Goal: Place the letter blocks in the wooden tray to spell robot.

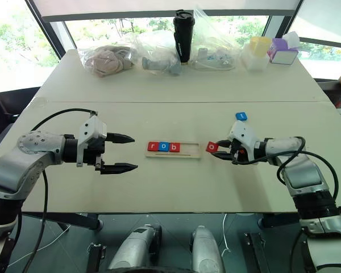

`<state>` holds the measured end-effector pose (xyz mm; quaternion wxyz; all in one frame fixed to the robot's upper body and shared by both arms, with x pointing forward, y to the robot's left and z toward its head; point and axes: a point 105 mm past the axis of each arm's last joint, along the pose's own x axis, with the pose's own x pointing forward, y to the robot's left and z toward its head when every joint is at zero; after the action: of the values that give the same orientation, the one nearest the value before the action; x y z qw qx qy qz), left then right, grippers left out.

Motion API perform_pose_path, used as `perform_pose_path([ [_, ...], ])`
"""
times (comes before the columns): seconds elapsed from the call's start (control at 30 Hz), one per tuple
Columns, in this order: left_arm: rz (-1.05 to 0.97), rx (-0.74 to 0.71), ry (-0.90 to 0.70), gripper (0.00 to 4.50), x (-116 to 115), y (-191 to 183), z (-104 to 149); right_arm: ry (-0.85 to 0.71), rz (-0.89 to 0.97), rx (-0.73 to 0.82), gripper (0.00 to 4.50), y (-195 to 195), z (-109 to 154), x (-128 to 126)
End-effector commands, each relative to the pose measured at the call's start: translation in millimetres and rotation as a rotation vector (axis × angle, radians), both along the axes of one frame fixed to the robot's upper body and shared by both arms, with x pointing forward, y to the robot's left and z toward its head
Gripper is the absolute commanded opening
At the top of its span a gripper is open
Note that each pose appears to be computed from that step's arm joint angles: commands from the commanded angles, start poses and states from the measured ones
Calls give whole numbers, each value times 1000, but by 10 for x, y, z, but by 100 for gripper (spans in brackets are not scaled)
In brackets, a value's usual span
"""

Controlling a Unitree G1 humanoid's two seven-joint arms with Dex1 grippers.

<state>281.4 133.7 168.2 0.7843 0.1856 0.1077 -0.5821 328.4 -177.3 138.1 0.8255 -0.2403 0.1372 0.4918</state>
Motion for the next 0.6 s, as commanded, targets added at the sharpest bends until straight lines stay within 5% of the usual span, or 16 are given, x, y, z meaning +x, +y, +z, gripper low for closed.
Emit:
perform_pose_path([
  [0.03, -15, -5, -50, 450, -12, -11, 126, -19, 107, 19, 116, 304, 104, 40],
  [0.6, 44, -35, -51, 450, -60, -13, 114, 30, 237, -92, 116, 507, -96, 349],
])
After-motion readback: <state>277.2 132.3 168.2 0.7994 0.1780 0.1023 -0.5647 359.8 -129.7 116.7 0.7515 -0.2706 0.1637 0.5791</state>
